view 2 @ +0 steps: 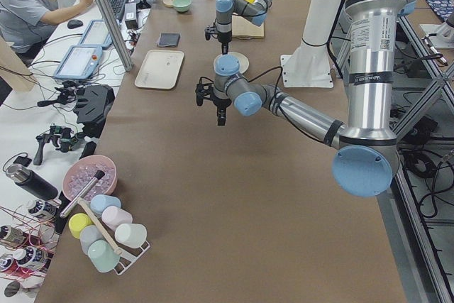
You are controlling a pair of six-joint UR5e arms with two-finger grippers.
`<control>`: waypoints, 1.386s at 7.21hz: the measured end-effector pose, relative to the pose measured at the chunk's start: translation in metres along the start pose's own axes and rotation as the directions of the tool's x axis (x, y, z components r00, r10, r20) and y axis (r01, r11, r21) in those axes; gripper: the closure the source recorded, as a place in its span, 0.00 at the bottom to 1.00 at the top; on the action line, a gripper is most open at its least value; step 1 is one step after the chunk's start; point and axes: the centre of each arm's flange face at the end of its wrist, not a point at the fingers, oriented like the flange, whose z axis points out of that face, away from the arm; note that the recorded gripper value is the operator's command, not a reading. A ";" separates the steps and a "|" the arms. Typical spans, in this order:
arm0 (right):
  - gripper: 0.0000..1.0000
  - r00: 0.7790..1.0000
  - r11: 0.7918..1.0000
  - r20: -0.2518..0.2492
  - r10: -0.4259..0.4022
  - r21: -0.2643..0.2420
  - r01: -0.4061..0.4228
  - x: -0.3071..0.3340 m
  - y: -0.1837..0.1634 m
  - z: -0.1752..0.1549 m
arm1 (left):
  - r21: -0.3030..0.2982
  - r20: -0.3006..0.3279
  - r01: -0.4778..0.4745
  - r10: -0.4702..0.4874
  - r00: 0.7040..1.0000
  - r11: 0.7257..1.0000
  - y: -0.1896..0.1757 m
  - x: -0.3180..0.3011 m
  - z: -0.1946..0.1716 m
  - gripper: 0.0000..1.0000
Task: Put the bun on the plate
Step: 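Lower the bun onto the white plate and open the right gripper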
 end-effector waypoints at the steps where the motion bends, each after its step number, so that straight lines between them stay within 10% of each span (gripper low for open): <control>1: 0.63 1.000 1.000 -0.012 -0.005 0.002 0.005 -0.004 0.005 0.008 | -0.002 -0.001 -0.001 0.001 1.000 1.000 -0.001 -0.004 -0.002 0.10; 6: 0.29 0.999 1.000 -0.040 -0.014 -0.005 0.013 -0.002 0.017 0.027 | 0.000 0.001 0.003 -0.003 1.000 1.000 -0.002 -0.008 -0.004 0.09; 7: 0.00 0.999 1.000 -0.041 -0.013 -0.006 0.013 -0.001 0.017 0.027 | -0.001 0.003 0.005 -0.005 1.000 1.000 -0.002 -0.010 -0.004 0.09; 10: 0.00 0.999 1.000 -0.033 -0.026 -0.005 0.025 0.001 0.017 0.022 | 0.004 -0.001 0.009 -0.009 1.000 1.000 -0.002 -0.009 -0.007 0.09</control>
